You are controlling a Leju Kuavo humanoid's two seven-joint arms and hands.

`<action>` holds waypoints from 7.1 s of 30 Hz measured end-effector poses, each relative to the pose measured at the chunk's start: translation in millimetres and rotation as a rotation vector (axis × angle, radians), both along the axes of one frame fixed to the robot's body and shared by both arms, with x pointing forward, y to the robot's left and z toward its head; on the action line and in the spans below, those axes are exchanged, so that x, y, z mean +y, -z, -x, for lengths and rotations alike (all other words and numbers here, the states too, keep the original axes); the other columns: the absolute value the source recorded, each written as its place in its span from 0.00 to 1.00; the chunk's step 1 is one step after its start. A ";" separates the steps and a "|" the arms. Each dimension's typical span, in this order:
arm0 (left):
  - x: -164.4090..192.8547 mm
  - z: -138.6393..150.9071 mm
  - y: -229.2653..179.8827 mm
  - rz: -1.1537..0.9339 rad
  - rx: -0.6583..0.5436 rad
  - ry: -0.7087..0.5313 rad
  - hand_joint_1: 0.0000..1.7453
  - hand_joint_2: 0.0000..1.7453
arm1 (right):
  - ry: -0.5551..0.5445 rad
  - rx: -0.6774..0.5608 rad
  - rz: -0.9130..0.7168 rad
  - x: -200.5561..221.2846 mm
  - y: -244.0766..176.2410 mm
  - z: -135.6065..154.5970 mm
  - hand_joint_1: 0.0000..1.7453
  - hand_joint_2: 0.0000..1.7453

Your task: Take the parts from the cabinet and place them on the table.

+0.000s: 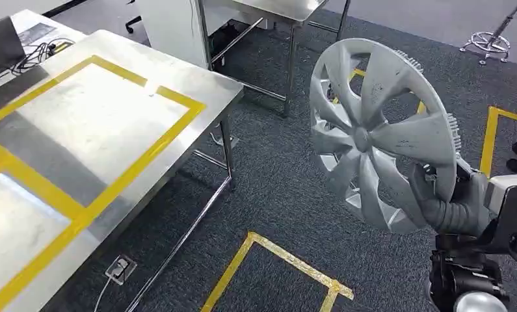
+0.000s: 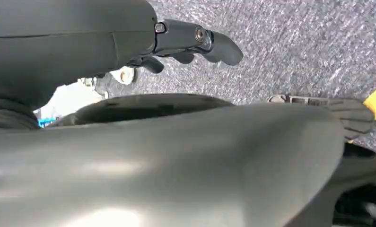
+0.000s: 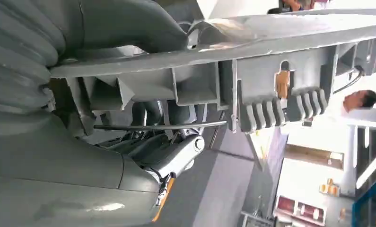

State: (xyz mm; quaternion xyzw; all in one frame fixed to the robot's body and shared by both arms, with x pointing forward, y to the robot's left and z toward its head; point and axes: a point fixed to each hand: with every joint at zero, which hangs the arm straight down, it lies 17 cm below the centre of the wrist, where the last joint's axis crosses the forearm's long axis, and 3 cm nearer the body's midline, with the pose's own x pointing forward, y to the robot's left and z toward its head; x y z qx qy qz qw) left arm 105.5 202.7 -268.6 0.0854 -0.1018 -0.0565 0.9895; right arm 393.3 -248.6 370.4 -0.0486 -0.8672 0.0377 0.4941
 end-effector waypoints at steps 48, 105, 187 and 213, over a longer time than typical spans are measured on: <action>-32.5 23.6 0.4 0.130 0.124 0.083 0.00 0.00 | -0.122 0.176 0.111 81.1 53.1 -67.9 1.00 1.00; -30.2 27.3 1.9 0.151 0.101 0.049 0.00 0.00 | -0.091 -0.036 -0.029 54.5 -12.1 -44.7 1.00 1.00; -32.5 23.7 1.1 0.162 0.079 0.044 0.00 0.00 | -0.100 0.011 -0.004 65.0 0.4 -56.1 1.00 1.00; -31.2 24.5 1.4 0.165 0.091 0.040 0.00 0.00 | -0.068 0.033 -0.006 57.4 2.1 -69.6 1.00 1.00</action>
